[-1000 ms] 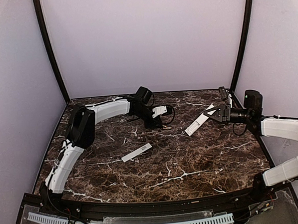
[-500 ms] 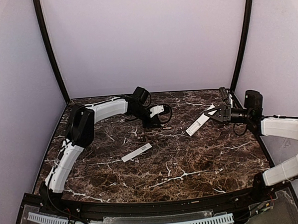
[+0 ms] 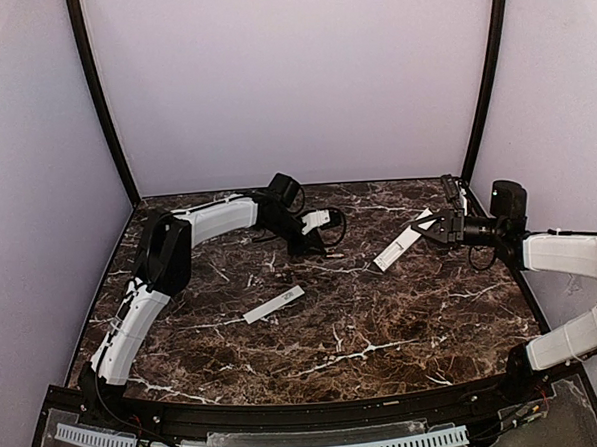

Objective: Load the batteries into the remote control
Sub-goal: Pick up the battery from the center of the board.

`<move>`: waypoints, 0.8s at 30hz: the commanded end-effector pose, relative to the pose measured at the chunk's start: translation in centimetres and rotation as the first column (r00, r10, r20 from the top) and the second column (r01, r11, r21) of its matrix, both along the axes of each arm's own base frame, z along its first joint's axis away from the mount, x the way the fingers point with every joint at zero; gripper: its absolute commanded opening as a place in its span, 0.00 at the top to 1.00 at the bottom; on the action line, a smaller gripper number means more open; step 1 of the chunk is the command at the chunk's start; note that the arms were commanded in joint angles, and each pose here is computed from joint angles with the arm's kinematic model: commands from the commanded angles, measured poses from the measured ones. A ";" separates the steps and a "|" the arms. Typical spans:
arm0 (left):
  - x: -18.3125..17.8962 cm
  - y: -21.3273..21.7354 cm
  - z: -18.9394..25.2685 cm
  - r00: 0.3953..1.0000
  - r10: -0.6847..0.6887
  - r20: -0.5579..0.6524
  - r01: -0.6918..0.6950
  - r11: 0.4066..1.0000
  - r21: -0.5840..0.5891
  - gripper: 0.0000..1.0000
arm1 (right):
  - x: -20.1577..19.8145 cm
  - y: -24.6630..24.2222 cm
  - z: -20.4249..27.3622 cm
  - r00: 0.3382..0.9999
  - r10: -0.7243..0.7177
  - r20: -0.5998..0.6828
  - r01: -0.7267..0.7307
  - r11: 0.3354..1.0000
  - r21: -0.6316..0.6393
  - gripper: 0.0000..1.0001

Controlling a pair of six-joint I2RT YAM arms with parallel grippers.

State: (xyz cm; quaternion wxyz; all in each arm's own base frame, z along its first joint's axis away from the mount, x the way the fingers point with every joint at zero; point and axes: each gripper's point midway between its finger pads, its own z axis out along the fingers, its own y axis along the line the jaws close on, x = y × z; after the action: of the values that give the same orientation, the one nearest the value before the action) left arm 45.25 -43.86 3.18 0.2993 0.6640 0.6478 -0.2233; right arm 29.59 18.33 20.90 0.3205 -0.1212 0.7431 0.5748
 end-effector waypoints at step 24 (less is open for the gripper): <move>-0.5 3.3 5.4 0.981 0.161 -0.106 -0.160 0.987 0.018 1.00 | -0.5 -0.2 1.3 0.996 0.018 0.084 -0.019 1.000 0.005 1.00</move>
State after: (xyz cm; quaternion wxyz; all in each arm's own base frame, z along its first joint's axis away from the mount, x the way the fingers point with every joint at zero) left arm 45.19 -42.08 3.63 0.2718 0.6188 0.7013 -0.2268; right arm 29.47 18.20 21.02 0.3226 -0.1275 0.7407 0.5754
